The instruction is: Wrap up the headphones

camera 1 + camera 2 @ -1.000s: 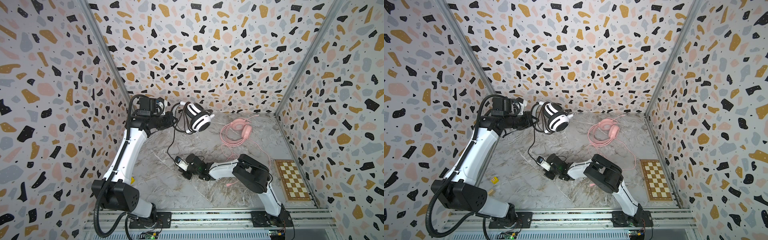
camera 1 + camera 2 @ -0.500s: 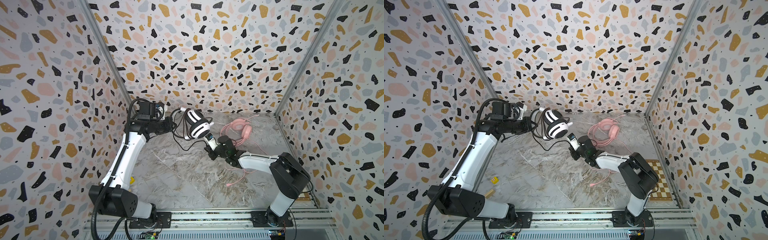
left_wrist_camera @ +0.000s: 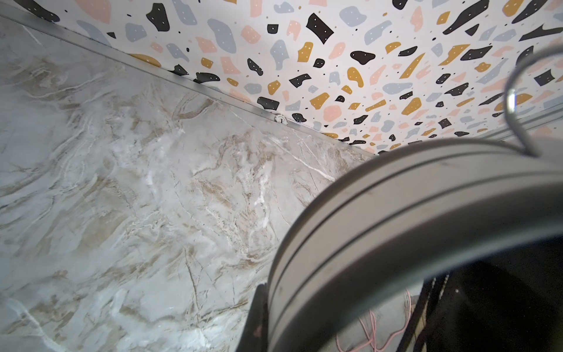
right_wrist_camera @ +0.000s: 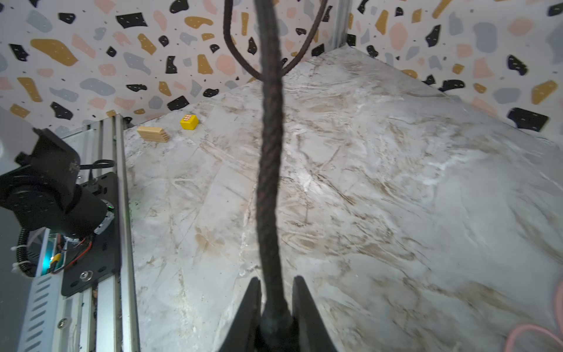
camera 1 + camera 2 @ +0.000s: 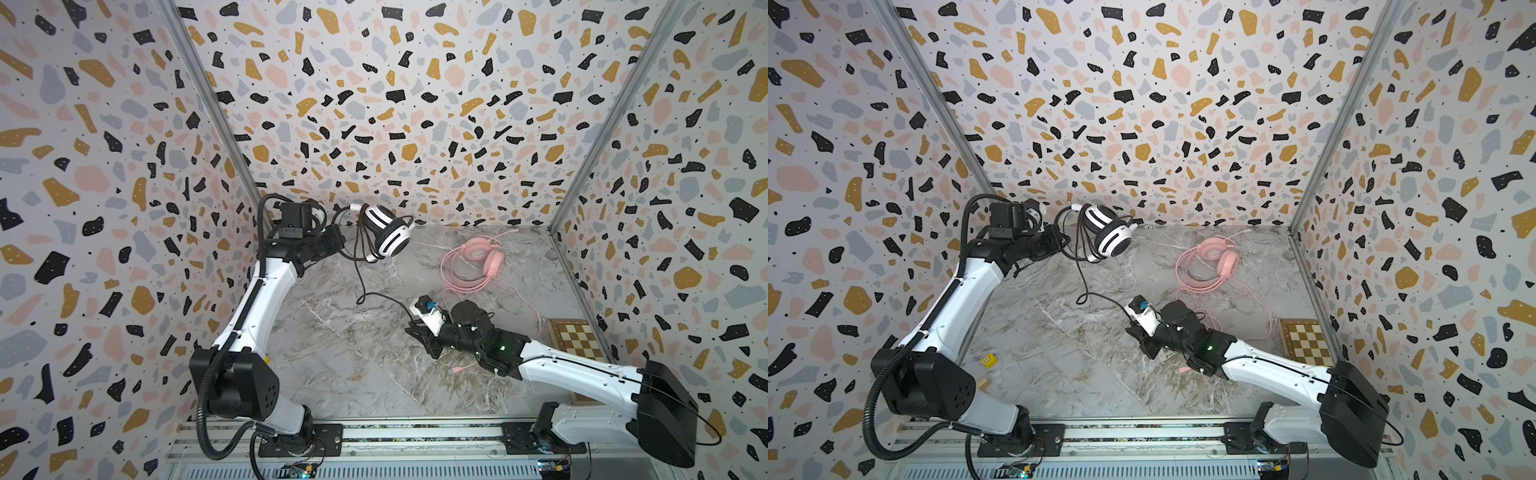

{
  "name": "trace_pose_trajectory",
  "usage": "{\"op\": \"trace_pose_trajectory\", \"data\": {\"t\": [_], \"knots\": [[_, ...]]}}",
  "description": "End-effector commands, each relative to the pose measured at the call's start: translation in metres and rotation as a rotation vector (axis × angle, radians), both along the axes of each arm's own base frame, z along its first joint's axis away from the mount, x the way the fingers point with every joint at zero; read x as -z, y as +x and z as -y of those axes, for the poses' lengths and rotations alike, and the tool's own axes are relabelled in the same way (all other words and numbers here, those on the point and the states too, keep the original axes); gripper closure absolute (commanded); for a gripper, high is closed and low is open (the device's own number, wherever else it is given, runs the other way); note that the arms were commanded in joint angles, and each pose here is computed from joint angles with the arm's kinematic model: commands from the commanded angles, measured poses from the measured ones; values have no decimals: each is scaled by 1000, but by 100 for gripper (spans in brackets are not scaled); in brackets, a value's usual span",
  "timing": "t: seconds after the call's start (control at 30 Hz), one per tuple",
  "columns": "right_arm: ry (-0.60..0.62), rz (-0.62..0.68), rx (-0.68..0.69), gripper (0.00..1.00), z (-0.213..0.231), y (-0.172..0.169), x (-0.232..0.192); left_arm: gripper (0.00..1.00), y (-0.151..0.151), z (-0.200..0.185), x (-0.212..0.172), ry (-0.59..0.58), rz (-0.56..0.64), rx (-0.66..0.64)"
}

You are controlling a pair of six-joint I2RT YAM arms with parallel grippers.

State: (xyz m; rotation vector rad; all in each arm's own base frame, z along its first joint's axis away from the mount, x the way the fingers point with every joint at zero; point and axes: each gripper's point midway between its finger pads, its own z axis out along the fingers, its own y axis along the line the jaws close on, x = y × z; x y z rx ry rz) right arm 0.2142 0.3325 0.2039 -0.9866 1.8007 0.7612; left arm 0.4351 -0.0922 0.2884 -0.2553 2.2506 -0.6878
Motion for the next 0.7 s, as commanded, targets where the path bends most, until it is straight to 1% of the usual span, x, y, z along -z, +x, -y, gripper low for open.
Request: {"op": "trace_pose_trajectory", "data": {"t": [0.0,0.17,0.3,0.43,0.67], "knots": [[14,-29,111,94,28,21,1,100,10,-7,-47,-37,157,-22],[71,-57,211,95,57,39,2,100,10,-23,-35,-37,138,-44],[90,-44,226,95,65,39,-4,100,11,-34,-28,-23,127,-67],[86,-70,271,95,77,49,2,100,10,-32,-27,-44,124,-50],[156,-145,405,96,120,78,13,100,5,-29,-24,-47,115,-19]]}}
